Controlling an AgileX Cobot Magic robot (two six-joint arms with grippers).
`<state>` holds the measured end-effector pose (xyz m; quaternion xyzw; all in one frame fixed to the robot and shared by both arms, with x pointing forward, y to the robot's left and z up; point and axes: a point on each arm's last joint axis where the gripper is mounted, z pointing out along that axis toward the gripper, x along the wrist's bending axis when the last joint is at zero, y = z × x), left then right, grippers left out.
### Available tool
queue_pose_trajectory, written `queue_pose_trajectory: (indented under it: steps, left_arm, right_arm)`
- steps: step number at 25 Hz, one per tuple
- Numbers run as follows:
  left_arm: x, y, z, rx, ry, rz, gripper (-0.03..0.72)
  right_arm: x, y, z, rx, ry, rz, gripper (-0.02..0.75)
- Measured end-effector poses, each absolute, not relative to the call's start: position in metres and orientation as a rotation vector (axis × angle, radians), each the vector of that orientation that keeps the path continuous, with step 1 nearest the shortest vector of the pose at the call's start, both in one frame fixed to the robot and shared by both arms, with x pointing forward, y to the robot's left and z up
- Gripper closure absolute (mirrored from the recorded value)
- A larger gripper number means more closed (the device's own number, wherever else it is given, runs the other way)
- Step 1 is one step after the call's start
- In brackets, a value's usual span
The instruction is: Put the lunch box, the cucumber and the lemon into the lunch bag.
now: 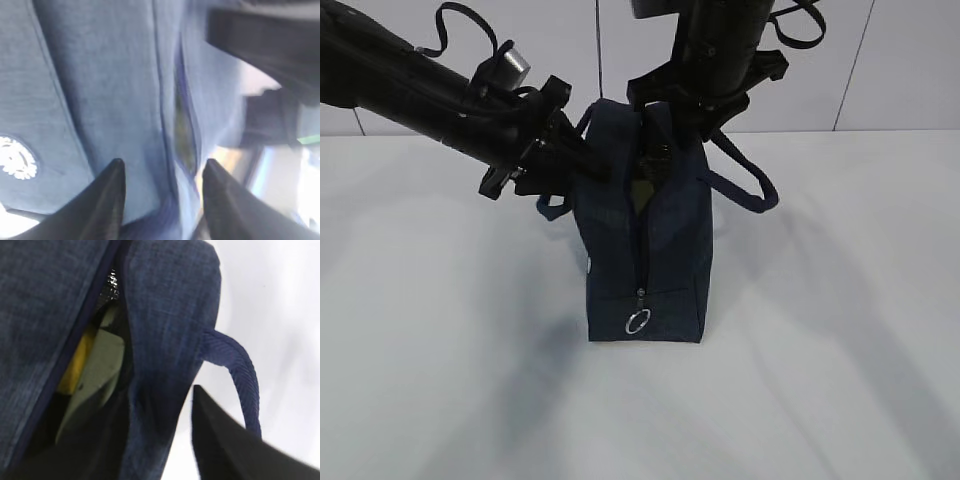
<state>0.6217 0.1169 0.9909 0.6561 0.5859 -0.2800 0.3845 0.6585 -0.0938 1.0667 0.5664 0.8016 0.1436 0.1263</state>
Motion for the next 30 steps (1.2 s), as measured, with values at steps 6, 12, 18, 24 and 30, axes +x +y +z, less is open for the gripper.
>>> queue_pose_trajectory:
  steps: [6, 12, 18, 24, 30]
  left_arm:
    - [0.616, 0.114, 0.994, 1.717, 1.382, -0.772, 0.324]
    - [0.614, 0.120, 0.999, 1.700, 1.336, -0.837, 0.317]
    - [0.623, 0.139, 1.002, 1.663, 1.356, -0.810, 0.316]
    - [0.637, 0.140, 1.028, 1.655, 1.284, -0.729, 0.315]
    - [0.644, 0.140, 1.054, 1.697, 1.241, -0.640, 0.316]
  right_arm:
    - [0.660, -0.098, 1.070, 1.659, 2.320, 0.429, 0.247]
    - [0.648, -0.106, 1.103, 1.640, 2.276, 0.516, 0.212]
    - [0.637, -0.112, 1.130, 1.618, 2.241, 0.584, 0.211]
    - [0.631, -0.114, 1.141, 1.609, 2.225, 0.613, 0.211]
    - [0.626, -0.117, 1.150, 1.602, 2.213, 0.636, 0.211]
